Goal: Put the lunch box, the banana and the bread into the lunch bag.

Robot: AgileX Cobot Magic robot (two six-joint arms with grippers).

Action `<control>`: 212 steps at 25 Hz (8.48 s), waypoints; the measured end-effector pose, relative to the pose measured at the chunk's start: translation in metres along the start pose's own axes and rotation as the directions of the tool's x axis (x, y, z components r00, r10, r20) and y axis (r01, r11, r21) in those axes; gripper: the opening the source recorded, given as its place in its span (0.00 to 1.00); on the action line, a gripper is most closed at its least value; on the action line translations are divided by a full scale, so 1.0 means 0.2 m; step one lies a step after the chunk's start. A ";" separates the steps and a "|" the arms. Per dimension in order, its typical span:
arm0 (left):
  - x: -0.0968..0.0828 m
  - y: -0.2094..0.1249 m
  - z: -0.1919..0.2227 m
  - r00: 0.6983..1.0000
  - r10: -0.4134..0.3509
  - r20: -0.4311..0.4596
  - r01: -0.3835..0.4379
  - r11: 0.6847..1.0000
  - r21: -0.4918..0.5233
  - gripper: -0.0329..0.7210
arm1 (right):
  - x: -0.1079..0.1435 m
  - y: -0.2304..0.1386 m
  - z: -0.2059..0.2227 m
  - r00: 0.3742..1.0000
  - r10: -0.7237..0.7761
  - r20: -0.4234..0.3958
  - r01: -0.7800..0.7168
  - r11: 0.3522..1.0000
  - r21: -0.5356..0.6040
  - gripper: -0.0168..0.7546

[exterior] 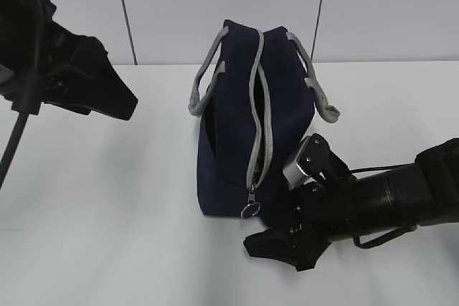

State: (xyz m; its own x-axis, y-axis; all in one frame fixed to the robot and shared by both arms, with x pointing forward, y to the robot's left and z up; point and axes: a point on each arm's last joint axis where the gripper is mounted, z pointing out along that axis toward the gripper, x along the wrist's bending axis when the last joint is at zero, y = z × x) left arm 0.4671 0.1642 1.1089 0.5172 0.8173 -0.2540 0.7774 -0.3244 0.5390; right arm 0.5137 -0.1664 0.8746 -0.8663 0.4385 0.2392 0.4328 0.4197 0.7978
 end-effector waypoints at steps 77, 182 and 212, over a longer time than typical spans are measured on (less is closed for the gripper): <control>0.00 -0.02 0.00 1.000 0.026 0.004 -0.026 0.999 0.043 0.63 | 0.01 0.03 0.02 0.990 -0.114 -0.080 0.112 0.993 -0.031 0.37; 0.01 -0.01 0.00 0.999 0.043 -0.014 -0.043 0.999 0.025 0.63 | 0.18 0.42 -0.39 0.994 0.079 0.075 -0.089 0.984 0.152 0.02; 0.01 0.00 0.00 0.995 0.101 -0.021 -0.101 0.995 0.000 0.63 | 0.17 0.60 -0.49 0.998 -0.007 0.070 -0.010 0.969 0.245 0.02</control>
State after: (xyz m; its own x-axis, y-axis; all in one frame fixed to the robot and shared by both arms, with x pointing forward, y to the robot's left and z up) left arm 0.4683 0.1657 1.1086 0.5855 0.7902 -0.1810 0.7210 -0.4057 0.5617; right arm 0.5110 -0.1790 1.0341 -0.8498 0.4898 0.1947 0.4898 0.5972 0.6352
